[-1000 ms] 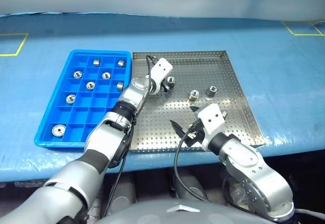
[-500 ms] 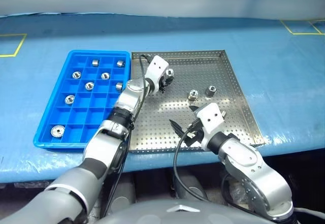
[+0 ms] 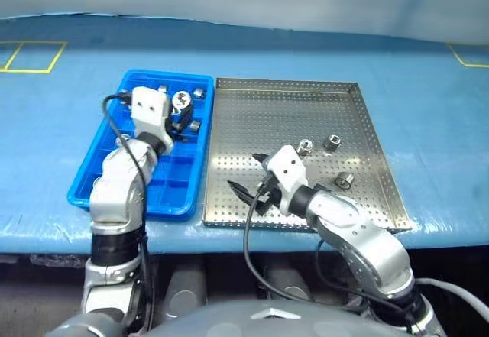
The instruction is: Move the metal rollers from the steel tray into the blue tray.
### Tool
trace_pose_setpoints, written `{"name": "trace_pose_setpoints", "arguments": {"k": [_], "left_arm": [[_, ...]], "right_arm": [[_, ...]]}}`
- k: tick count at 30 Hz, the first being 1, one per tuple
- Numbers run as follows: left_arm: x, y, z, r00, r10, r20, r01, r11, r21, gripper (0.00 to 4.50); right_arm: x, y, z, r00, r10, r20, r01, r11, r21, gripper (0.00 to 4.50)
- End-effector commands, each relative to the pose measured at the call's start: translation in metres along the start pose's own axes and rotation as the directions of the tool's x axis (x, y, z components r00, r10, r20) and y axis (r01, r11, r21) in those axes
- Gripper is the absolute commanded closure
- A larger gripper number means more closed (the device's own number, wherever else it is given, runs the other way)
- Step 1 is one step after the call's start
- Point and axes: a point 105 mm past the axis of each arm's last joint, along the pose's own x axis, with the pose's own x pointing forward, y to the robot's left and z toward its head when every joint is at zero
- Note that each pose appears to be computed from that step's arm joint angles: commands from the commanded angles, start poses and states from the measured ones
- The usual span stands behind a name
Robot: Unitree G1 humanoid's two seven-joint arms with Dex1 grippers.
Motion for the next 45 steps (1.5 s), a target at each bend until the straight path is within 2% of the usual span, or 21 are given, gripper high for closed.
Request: {"name": "trace_pose_setpoints", "arguments": {"k": [1,6,13,18,26,27,30,34,39,42,45], "left_arm": [[-0.021,0.008,0.01,0.997,0.071,0.029,-0.071,0.997,-0.003,2.78],[-0.04,0.017,-0.012,0.985,0.162,-0.061,-0.161,0.987,0.015,2.78],[-0.055,0.027,-0.039,0.949,0.264,-0.171,-0.258,0.964,0.06,2.78],[-0.058,0.023,-0.052,0.937,0.262,-0.229,-0.258,0.965,0.045,2.78],[-0.052,0.019,-0.056,0.94,0.231,-0.253,-0.233,0.972,0.021,2.78],[-0.052,0.019,-0.056,0.94,0.229,-0.254,-0.233,0.972,0.016,2.22],[-0.05,0.02,-0.054,0.941,0.227,-0.25,-0.229,0.973,0.019,1.43],[-0.045,0.022,-0.041,0.952,0.227,-0.204,-0.226,0.974,0.03,0.09],[-0.021,0.007,-0.002,0.994,0.108,-0.034,-0.107,0.994,0.02,0.01],[-0.006,-0.025,0.013,0.995,-0.087,0.04,0.086,0.996,0.038,0.01],[0.001,-0.055,0.018,0.965,-0.253,0.069,0.248,0.966,0.065,0.01]], "right_arm": [[0.011,0.011,0.015,0.994,0.089,0.061,-0.087,0.996,-0.022,0.0],[0.022,0.021,0.017,0.983,0.174,0.063,-0.171,0.984,-0.049,0.0],[0.024,0.021,0.017,0.98,0.19,0.064,-0.187,0.981,-0.05,0.0],[0.023,0.02,0.015,0.982,0.179,0.061,-0.176,0.983,-0.046,0.0],[0.022,0.019,0.014,0.985,0.161,0.062,-0.159,0.986,-0.044,0.0],[0.022,0.019,0.014,0.985,0.158,0.063,-0.156,0.987,-0.043,0.0],[0.021,0.017,0.015,0.987,0.147,0.065,-0.144,0.989,-0.042,0.0],[0.019,0.016,0.014,0.989,0.13,0.066,-0.127,0.991,-0.04,0.0],[0.01,0.004,0.018,0.995,0.047,0.082,-0.044,0.998,-0.042,0.0],[-0.003,-0.013,0.017,0.995,-0.06,0.079,0.063,0.997,-0.039,0.0],[-0.017,-0.029,0.014,0.982,-0.173,0.071,0.174,0.984,-0.019,0.0]]}}
